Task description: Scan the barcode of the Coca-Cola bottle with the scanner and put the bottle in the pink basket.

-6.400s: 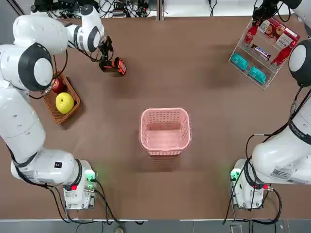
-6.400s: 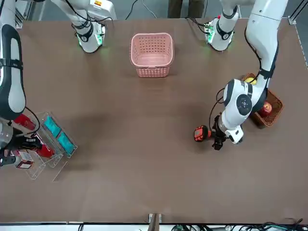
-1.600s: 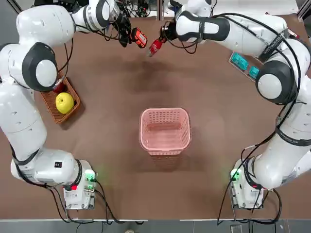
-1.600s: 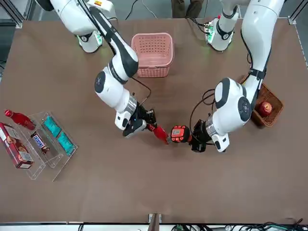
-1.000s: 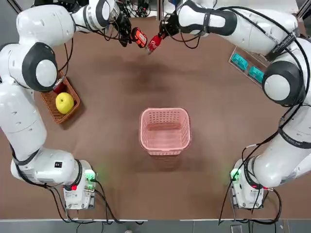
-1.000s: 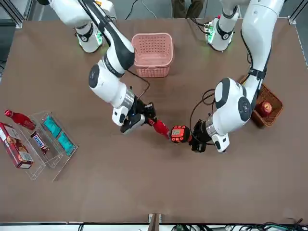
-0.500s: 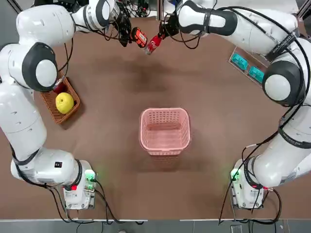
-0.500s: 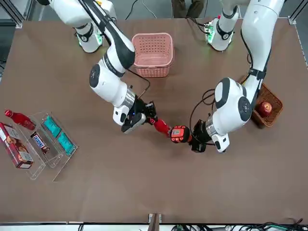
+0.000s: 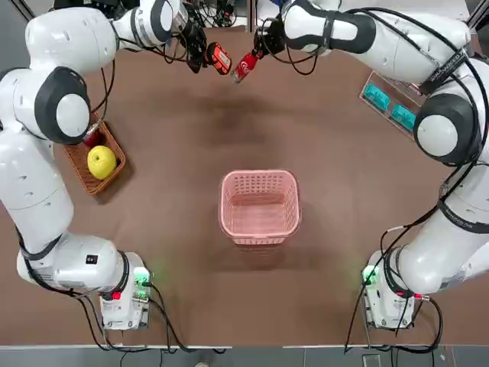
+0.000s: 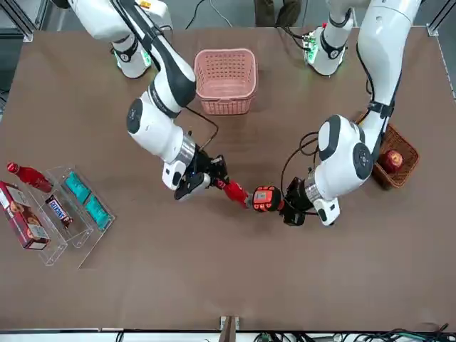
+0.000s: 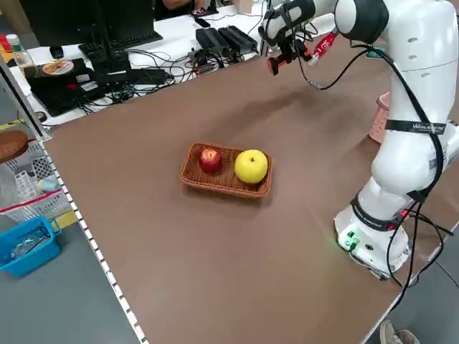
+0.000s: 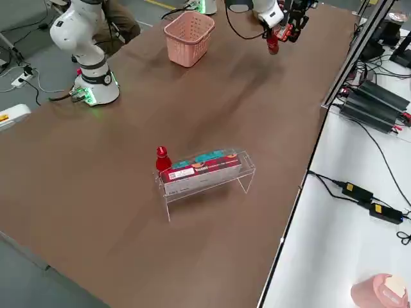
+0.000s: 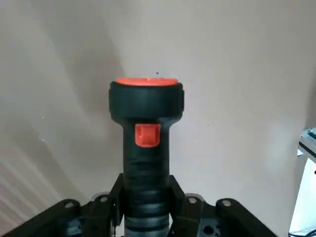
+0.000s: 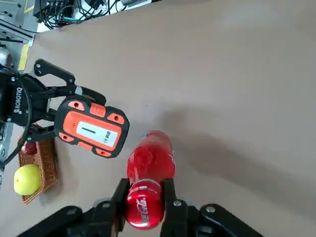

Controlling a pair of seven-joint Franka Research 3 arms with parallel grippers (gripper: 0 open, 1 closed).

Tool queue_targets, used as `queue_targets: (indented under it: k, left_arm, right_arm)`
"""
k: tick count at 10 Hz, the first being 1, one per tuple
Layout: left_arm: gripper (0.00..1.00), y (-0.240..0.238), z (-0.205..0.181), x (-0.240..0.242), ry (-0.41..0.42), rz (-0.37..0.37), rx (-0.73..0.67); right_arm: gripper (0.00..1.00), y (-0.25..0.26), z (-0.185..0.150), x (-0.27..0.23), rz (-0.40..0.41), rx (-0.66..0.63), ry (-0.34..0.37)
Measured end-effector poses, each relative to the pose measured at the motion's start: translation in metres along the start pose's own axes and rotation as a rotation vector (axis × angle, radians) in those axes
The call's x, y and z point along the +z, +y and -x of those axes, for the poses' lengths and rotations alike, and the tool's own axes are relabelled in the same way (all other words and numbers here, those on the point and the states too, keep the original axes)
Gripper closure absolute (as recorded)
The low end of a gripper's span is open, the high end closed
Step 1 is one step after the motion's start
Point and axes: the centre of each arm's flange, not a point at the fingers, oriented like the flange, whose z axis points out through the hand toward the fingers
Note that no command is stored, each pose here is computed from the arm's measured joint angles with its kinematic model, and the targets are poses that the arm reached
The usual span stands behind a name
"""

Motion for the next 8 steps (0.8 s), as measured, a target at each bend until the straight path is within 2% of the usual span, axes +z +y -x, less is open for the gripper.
queue_targets:
  k: [8]
  left_arm:
    - [0.64,0.000,0.000,0.000,0.000,0.001,0.000]
  right_arm:
    - [0.67,-0.003,0.003,0.017,-0.013,0.001,-0.001]
